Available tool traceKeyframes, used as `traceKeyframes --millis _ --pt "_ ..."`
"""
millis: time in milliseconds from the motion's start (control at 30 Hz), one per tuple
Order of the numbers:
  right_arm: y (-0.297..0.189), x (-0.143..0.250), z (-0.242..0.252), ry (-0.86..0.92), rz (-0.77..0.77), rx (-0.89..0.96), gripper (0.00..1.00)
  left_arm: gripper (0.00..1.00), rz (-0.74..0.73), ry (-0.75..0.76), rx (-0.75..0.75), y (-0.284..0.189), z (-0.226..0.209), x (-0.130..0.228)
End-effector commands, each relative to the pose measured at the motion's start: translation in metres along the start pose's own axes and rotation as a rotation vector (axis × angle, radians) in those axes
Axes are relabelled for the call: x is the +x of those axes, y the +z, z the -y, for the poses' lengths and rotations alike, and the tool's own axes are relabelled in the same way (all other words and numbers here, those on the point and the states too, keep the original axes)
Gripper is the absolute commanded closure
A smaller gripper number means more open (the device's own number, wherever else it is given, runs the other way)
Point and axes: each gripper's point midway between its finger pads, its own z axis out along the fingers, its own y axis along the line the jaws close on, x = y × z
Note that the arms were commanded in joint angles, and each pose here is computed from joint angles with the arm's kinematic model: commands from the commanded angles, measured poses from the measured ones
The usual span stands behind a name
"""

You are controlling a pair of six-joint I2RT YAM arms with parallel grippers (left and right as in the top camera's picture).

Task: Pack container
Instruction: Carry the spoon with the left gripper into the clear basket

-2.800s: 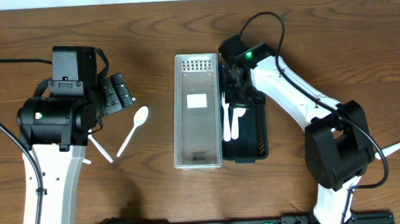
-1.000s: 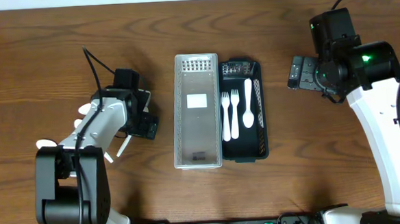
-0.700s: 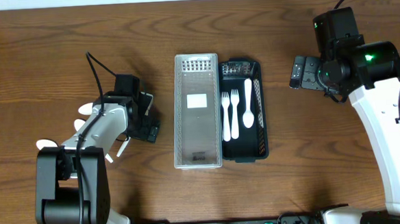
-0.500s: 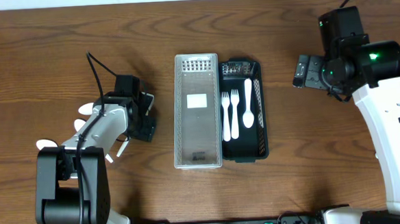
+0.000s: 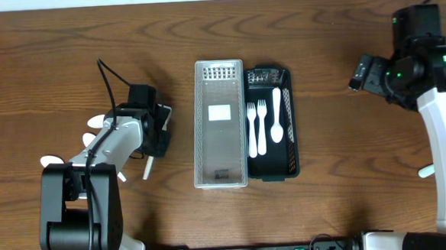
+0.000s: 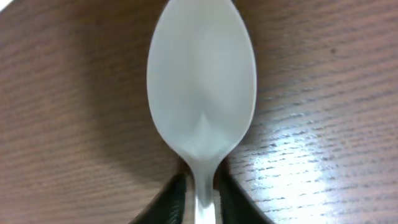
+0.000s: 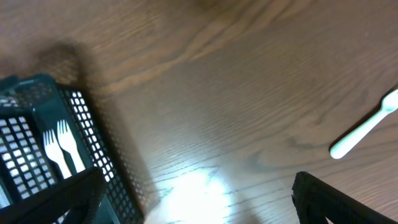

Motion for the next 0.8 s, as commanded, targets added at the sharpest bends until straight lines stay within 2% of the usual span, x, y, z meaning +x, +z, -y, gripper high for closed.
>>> traceKeyframes --millis 0,67,233,433,600,767 --pt "0.001 -0.001 0.004 0.050 -0.017 -0.028 0.01 0.92 -0.029 -0.003 -0.009 0.004 -0.002 0.007" --pt "0.001 -0.002 0.008 0.063 -0.019 -0.023 0.01 0.94 -0.028 -0.008 -0.010 0.001 -0.003 0.005" --pt "0.001 -0.003 0.013 0.076 -0.018 -0.018 0.01 0.94 -0.010 -0.027 -0.014 -0.018 -0.005 -0.002" --pt "0.001 -0.004 0.013 0.076 -0.017 -0.018 0.01 0.94 0.146 -0.189 -0.031 -0.089 -0.012 -0.035" --pt "0.001 -0.005 0.013 0.072 -0.012 -0.018 0.01 0.94 0.316 -0.196 0.048 -0.159 0.018 -0.063" --pt "0.001 -0.005 0.014 0.069 -0.010 -0.014 0.01 0.94 0.381 -0.265 0.122 -0.185 0.060 -0.075"
